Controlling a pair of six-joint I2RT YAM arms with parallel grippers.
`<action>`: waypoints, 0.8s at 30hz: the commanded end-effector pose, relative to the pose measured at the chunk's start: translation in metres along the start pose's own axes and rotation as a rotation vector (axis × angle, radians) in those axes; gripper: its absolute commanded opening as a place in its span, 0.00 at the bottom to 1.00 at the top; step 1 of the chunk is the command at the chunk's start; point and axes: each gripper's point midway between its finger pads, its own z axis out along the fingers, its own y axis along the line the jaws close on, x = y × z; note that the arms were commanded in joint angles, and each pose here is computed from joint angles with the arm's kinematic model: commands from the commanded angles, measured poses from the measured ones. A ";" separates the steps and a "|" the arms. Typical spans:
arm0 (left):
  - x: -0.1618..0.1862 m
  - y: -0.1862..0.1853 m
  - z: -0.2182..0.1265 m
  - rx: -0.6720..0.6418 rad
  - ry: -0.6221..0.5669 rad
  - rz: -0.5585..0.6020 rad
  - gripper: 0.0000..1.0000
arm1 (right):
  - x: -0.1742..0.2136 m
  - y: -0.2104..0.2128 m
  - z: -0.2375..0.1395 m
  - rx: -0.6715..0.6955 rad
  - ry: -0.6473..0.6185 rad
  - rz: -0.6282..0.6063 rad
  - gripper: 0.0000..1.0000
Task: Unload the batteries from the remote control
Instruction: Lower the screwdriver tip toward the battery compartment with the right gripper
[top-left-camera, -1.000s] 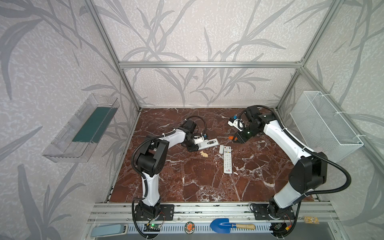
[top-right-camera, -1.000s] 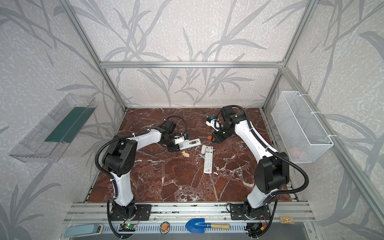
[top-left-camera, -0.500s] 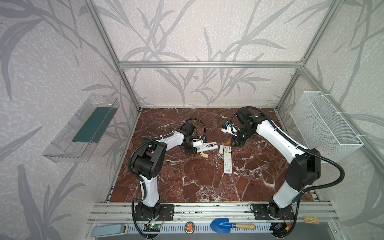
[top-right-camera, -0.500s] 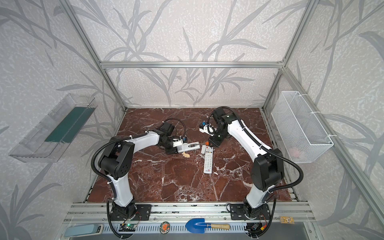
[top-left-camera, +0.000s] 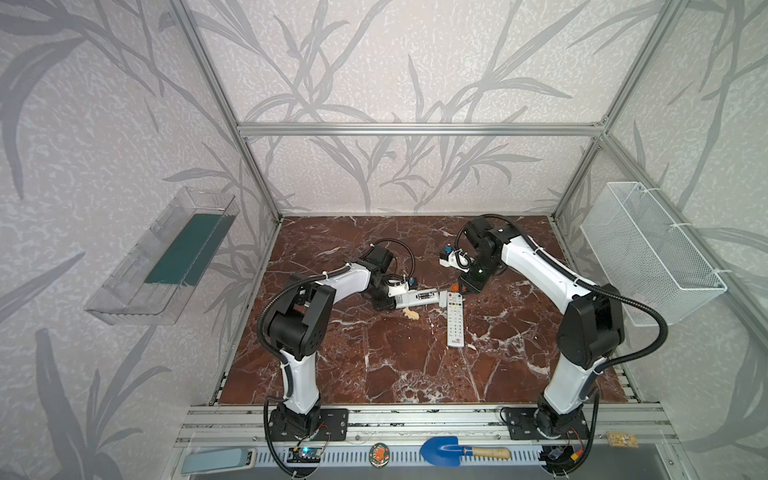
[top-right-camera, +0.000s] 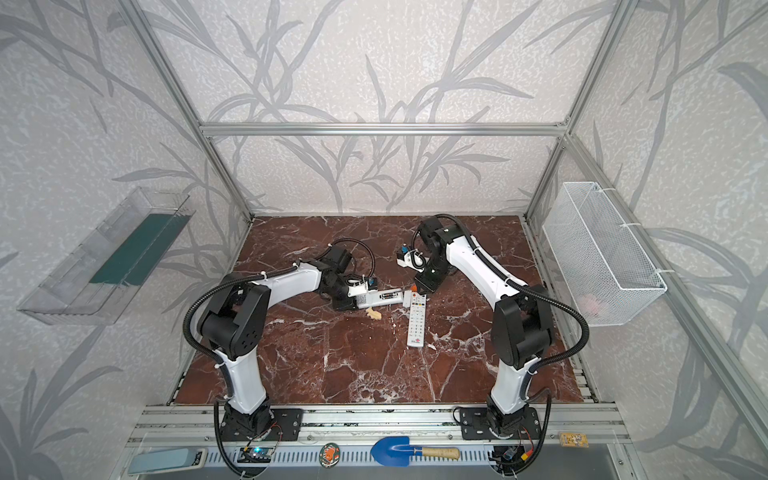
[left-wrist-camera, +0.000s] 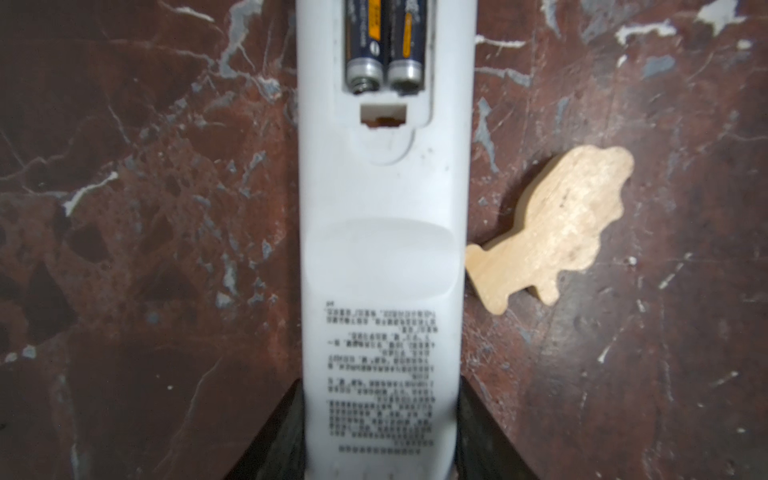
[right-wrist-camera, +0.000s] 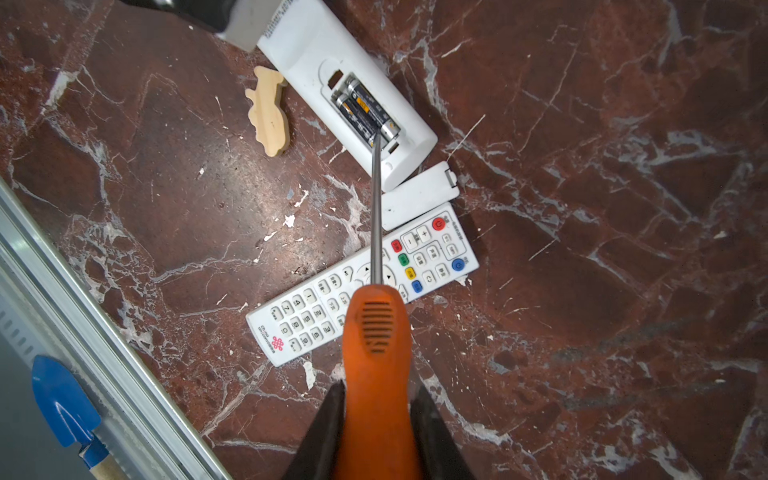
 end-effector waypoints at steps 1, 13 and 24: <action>0.021 -0.033 0.011 0.114 0.072 0.017 0.34 | 0.001 -0.003 -0.004 0.024 0.022 0.008 0.00; 0.018 -0.032 0.012 0.112 0.069 0.015 0.34 | 0.002 -0.001 0.007 0.011 0.060 0.005 0.00; 0.018 -0.032 0.012 0.105 0.072 0.015 0.34 | 0.000 -0.002 0.016 0.005 0.093 0.019 0.00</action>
